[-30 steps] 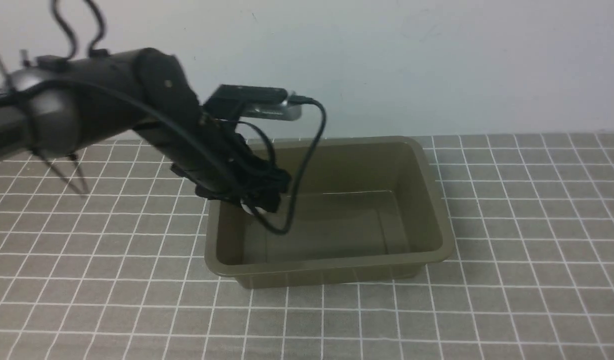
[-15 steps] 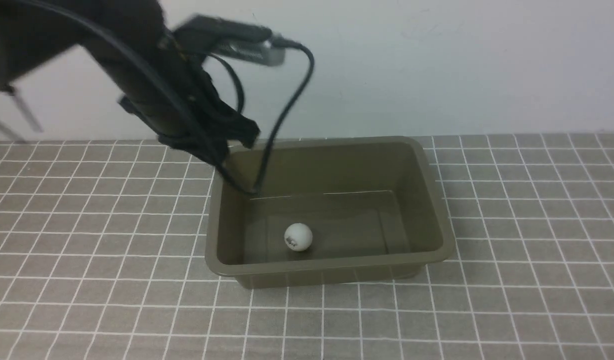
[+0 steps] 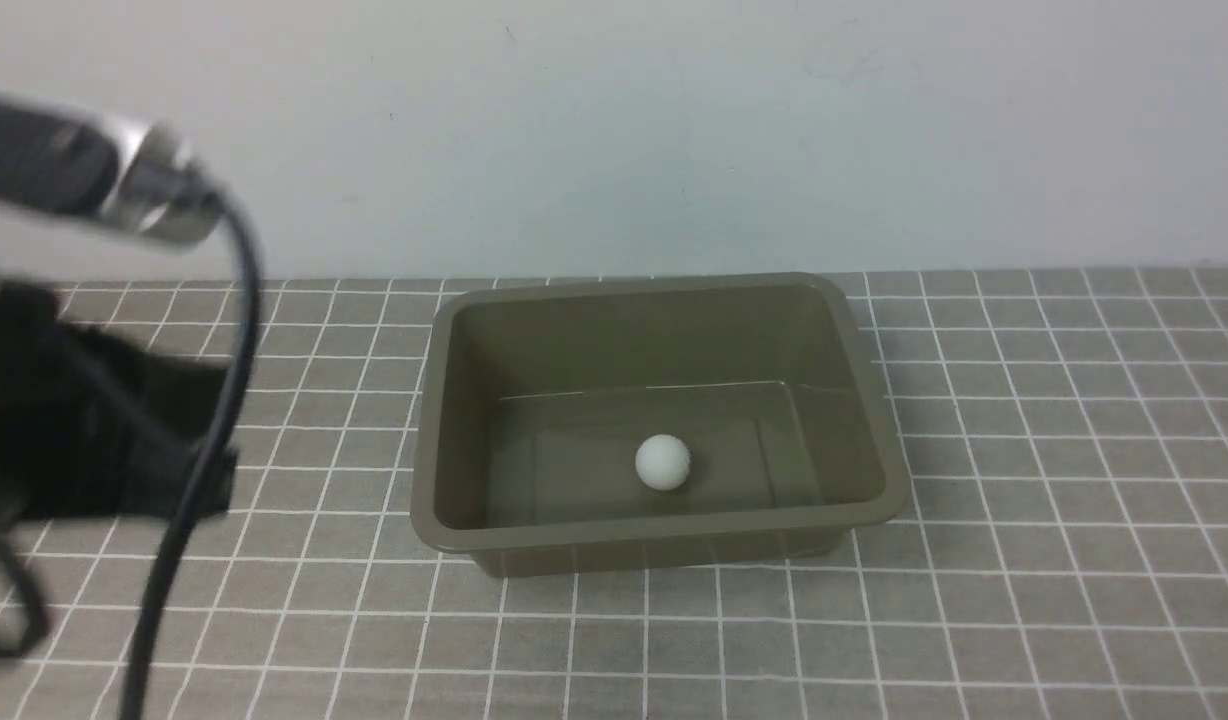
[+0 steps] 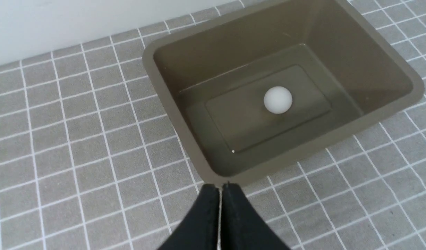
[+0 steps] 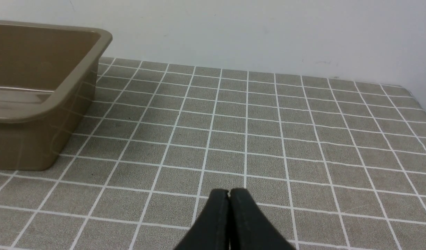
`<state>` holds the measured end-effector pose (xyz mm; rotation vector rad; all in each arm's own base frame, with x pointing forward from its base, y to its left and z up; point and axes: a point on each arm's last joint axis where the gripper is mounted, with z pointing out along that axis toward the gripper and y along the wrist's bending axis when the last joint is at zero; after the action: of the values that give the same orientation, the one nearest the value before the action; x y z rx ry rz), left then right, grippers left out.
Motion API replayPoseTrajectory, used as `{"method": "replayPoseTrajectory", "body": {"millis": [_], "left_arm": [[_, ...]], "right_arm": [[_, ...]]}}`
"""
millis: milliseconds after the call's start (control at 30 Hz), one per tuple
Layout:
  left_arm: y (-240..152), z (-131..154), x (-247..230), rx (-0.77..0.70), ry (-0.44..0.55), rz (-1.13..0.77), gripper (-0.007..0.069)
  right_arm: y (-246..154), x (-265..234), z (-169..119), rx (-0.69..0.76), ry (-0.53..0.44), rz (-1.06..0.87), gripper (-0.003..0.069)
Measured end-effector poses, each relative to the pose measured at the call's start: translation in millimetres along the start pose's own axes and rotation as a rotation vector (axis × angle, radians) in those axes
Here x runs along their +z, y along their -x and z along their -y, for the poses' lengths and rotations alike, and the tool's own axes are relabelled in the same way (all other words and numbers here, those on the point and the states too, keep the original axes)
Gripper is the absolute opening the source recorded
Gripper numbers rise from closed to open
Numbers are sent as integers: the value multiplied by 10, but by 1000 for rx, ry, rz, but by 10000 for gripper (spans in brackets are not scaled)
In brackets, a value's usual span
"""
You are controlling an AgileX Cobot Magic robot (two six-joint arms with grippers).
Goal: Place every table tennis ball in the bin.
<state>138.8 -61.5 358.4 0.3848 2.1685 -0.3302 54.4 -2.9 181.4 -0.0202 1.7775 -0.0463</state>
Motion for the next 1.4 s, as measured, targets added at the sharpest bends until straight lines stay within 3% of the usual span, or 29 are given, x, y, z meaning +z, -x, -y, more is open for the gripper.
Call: {"method": "replayPoseTrajectory", "body": {"millis": [200,600,833,933,967,1067,1200,1400], "left_arm": [[-312,42,-348,-13,-41,76,-5],[-410,82,-606,5,-74,178,-5],[-539,-59,-564,48,73,366,-5],[-795,-159,-442,26,173,419,-5],[-1040,-235,-324,11,253,453,-5],[-1434,-324,-120,-3,346,454,-5],[-1959,-380,171,-24,377,408,-5],[-2086,-362,233,-24,340,331,-5]], "right_arm": [[0,0,0,0,0,0,-9],[0,0,0,0,0,0,-9],[0,0,0,0,0,0,-9],[0,0,0,0,0,0,-9],[0,0,0,0,0,0,-9],[0,0,0,0,0,0,-9],[0,0,0,0,0,0,-9],[1,0,0,0,0,1,-9]]}}
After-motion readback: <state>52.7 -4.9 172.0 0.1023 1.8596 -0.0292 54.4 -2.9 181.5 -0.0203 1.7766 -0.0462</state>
